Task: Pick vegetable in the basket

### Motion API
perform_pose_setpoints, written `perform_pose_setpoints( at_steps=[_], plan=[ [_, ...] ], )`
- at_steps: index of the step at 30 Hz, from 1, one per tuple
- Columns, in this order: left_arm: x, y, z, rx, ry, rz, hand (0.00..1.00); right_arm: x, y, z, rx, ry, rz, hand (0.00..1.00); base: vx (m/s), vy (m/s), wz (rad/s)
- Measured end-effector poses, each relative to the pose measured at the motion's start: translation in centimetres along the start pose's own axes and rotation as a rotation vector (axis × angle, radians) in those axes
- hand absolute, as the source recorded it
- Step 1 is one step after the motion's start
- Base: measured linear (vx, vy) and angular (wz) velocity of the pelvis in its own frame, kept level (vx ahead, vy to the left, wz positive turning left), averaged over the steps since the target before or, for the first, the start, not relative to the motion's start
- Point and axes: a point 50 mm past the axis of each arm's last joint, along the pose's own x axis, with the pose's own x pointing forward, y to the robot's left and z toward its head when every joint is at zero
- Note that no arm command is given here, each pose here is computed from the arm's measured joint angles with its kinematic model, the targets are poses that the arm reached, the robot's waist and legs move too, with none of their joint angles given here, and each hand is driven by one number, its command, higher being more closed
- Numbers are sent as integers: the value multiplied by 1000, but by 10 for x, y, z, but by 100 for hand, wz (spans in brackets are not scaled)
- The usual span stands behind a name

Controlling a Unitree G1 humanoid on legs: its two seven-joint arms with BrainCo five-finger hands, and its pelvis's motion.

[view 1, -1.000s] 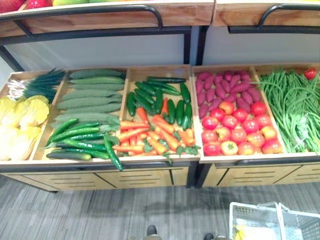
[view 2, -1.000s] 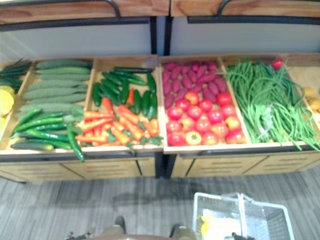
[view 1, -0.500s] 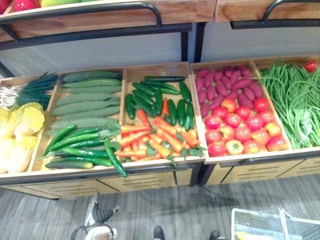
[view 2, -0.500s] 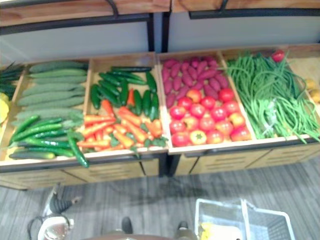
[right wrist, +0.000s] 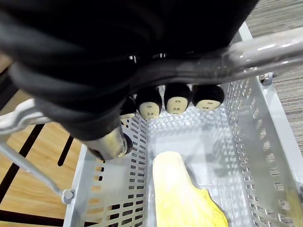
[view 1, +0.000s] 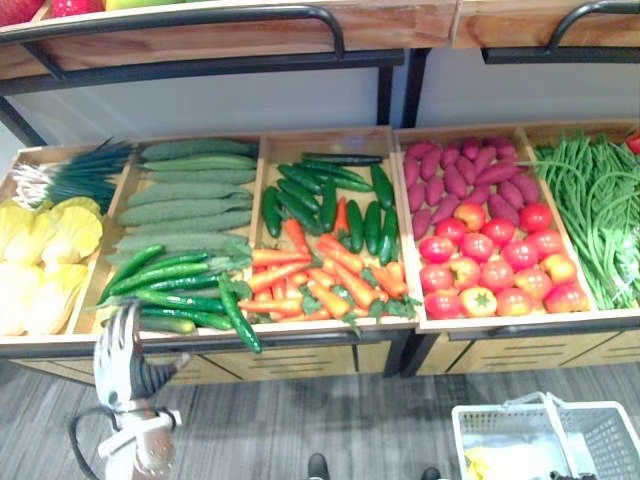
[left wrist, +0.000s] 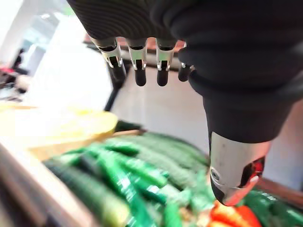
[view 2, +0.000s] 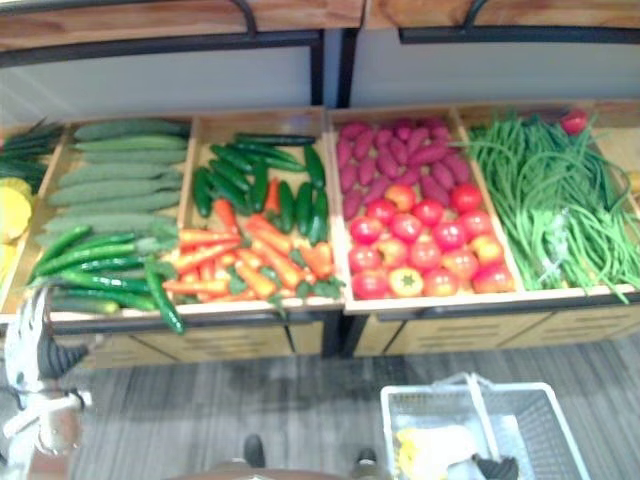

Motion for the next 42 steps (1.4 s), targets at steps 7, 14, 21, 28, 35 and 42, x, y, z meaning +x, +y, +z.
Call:
perform_pose_setpoints(
  at_steps=[7,14,21,28,35,42],
  plan=[
    [23,9,19,-4,-115,6,0,4,-6,8,-2,-22,-12,100,16,3,-15],
    [44,1,41,29,-253,-60,0,6,-10,14,-26,-46,-17,100,-11,9,-19],
    [50,-25,43,67,-270,-200,0,7,-11,28,-44,-112,-19,100,-14,-3,-15],
    [69,-42,49,98,-246,-254,0,8,-9,48,-46,-179,-18,100,21,-8,-12],
    [88,-40,46,179,-213,-240,0,9,-6,60,-78,-216,-11,100,31,-5,-7],
    [104,-35,38,211,-125,-208,0,9,-3,67,-83,-240,-6,100,-2,-1,0]
  ],
)
